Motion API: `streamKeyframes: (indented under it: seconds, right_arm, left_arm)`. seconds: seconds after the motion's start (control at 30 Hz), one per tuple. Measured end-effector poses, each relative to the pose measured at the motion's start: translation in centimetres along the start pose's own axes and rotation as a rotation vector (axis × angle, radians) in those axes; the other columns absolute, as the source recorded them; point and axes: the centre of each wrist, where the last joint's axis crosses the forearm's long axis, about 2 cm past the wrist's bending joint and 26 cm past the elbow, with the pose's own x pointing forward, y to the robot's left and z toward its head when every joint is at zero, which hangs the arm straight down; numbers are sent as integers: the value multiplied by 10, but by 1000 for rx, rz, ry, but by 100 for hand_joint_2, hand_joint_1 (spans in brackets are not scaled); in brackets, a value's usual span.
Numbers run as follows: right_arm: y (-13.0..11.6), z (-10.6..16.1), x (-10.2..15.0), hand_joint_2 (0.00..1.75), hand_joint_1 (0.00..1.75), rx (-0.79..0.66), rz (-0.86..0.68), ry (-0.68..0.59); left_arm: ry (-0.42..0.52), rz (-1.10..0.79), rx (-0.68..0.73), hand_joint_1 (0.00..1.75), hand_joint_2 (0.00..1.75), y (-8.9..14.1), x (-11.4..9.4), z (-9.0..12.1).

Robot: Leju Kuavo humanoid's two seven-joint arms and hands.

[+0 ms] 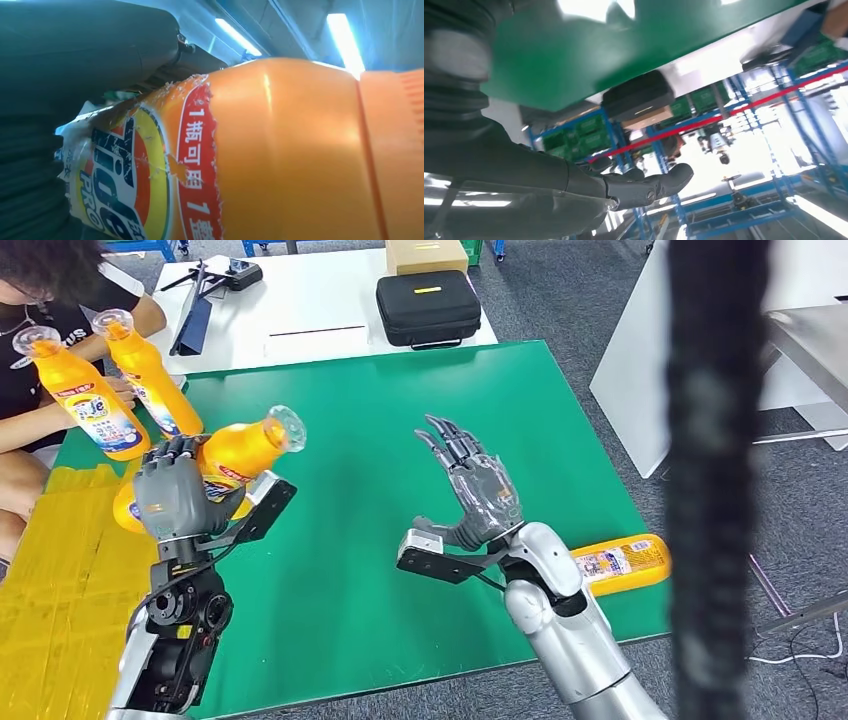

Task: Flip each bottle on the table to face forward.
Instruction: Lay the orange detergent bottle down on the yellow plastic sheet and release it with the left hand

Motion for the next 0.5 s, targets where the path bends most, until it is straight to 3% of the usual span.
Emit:
streamKeyframes:
  seconds: [0.13, 0.3, 0.5]
  right_arm:
    - [-9, 11, -7, 175, 0, 16, 98, 51]
    - [-21, 28, -20, 175, 0, 100, 206, 146]
    - [-32, 76, -46, 175, 0, 248, 304, 251]
  left_arm:
    - [95, -140, -113, 175, 175, -13, -3, -10]
    - [65, -222, -238, 175, 175, -31, -8, -5]
    - [152, -314, -365, 175, 175, -47, -20, 8]
